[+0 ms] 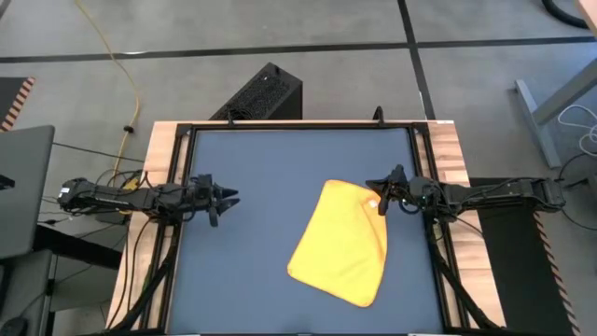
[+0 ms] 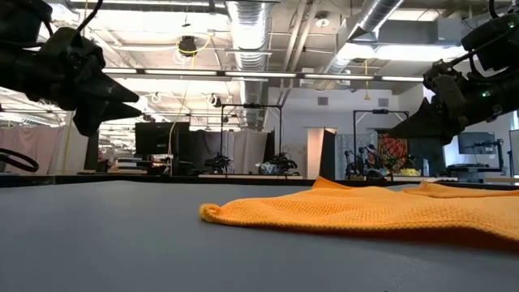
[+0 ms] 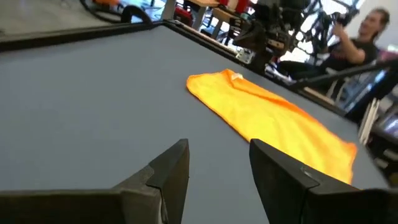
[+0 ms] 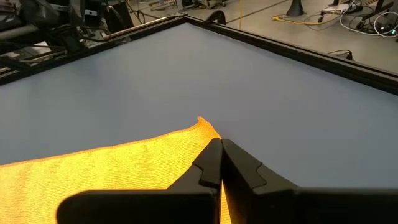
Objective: Roll towel into tight, uniform cylinder
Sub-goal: Roll the orange microfiber cloth
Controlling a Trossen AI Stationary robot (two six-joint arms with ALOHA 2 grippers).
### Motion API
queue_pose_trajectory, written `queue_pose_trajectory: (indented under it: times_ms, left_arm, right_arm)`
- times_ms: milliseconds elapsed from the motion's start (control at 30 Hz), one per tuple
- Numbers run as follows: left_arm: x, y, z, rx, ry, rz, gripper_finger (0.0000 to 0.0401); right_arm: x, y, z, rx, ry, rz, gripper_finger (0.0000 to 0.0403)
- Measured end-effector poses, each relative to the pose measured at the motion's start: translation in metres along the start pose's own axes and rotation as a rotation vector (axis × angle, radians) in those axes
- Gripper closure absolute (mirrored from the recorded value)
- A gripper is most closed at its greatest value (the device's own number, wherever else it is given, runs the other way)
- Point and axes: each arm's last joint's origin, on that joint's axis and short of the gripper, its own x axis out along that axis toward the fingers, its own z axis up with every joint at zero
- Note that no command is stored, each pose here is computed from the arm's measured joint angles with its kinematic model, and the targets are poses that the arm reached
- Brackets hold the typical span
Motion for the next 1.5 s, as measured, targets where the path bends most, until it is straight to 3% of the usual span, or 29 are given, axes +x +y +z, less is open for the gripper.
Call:
queue_pose_trajectory:
  times_ms: [133, 233, 433, 633, 767, 1033, 1267, 1500]
  left_arm:
    - [0.0, 0.003, 0.002, -0.108, -0.063, 0.104, 0.0243]
    - [0.0, 0.004, 0.001, -0.147, -0.069, 0.12, 0.0243]
    - [0.002, -0.008, 0.011, -0.069, -0.087, -0.104, 0.0243]
    - [0.014, -0.016, 0.014, 0.033, -0.009, -0.102, 0.0243]
    - [0.025, -0.019, 0.01, 0.129, 0.068, -0.063, 0.0243]
    - [0.044, -0.026, 0.008, 0.192, 0.042, -0.077, 0.0243]
    - [0.053, -0.026, 0.002, 0.223, 0.052, -0.072, 0.0243]
    - [0.055, -0.025, -0.001, 0.227, 0.069, -0.061, 0.0243]
  right_arm:
    - [0.0, 0.0, 0.0, 0.0, 0.0, -0.001, 0.037]
    - [0.0, -0.001, 0.001, 0.013, -0.007, -0.005, 0.037]
    - [0.0, 0.0, 0.002, 0.196, -0.015, -0.002, 0.037]
    - [0.001, -0.002, 0.009, 0.234, -0.06, 0.015, 0.037]
    - [0.001, 0.004, 0.019, 0.134, -0.02, 0.099, 0.037]
    - [0.01, 0.014, 0.022, -0.018, 0.157, 0.064, 0.0346]
    - [0.027, 0.029, 0.023, -0.237, 0.387, 0.05, 0.0284]
    - [0.055, 0.049, 0.047, -0.458, 0.658, 0.026, 0.0212]
